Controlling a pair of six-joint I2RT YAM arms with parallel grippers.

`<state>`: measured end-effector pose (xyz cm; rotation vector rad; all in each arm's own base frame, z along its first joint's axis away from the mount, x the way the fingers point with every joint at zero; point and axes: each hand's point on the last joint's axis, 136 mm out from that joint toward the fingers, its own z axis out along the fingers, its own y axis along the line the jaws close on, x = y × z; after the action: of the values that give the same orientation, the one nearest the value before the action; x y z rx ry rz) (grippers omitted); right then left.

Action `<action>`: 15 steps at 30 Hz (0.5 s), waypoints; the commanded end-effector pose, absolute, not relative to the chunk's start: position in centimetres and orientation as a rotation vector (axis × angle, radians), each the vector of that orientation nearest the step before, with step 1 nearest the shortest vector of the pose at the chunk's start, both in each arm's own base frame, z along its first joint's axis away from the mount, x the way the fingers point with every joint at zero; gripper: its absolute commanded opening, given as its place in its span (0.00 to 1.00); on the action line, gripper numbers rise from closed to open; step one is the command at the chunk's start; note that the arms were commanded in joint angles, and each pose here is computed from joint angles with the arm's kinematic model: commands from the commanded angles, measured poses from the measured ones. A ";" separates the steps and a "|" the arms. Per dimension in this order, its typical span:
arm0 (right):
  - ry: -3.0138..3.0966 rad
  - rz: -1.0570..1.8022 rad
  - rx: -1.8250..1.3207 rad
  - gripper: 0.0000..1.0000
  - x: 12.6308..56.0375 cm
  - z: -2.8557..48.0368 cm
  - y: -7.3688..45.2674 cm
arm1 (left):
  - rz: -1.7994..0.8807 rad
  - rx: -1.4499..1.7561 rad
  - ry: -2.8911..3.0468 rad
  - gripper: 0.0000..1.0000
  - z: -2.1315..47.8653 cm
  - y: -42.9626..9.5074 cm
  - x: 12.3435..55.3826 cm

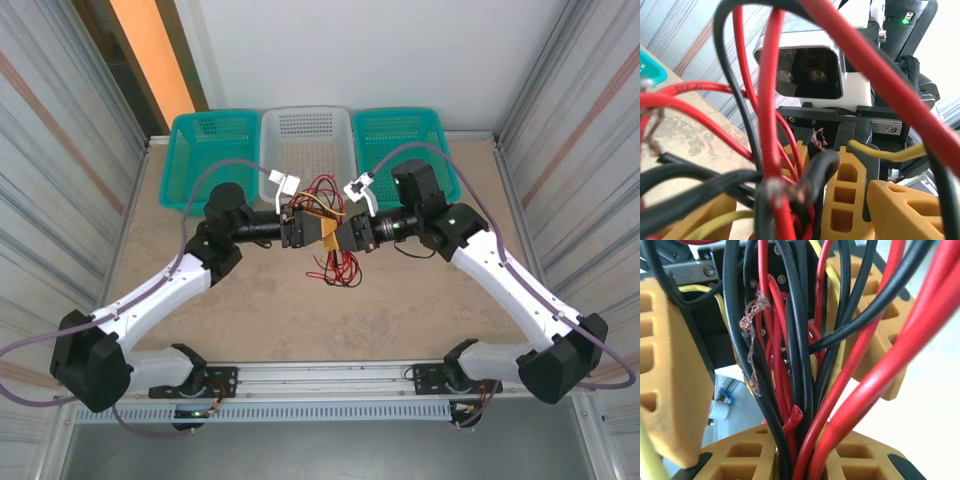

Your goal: Untangle the cables

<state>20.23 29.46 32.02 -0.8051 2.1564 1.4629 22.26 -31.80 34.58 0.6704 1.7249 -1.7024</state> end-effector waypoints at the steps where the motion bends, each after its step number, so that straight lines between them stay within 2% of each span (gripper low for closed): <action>1: 1.974 1.507 -0.860 0.00 20.1 36.2 29.8 | -1.704 0.709 1.675 0.67 35.6 -31.7 21.0; 4: 1.963 1.529 -0.895 0.00 19.5 36.4 30.4 | -1.708 0.757 1.699 0.56 35.1 -32.8 20.1; 8: 1.970 1.542 -0.921 0.00 19.1 36.2 31.0 | -1.744 0.730 1.683 0.31 35.1 -33.2 20.3; 12: 1.973 1.537 -0.928 0.00 18.9 36.1 31.2 | -1.760 0.704 1.638 0.11 35.9 -33.4 20.5; 13: 1.971 1.521 -0.918 0.04 19.0 36.3 31.0 | -1.769 0.708 1.625 0.06 36.2 -33.6 20.4; 14: 1.976 1.484 -0.893 0.13 19.4 36.2 30.8 | -1.771 0.701 1.616 0.01 36.3 -33.6 20.4; 15: 1.979 1.447 -0.866 0.25 19.8 36.3 30.5 | -1.770 0.689 1.607 0.00 36.4 -33.6 20.5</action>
<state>19.55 30.04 32.77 -0.8453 2.1234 1.4797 21.85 -32.57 35.92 0.6433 1.6652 -1.7243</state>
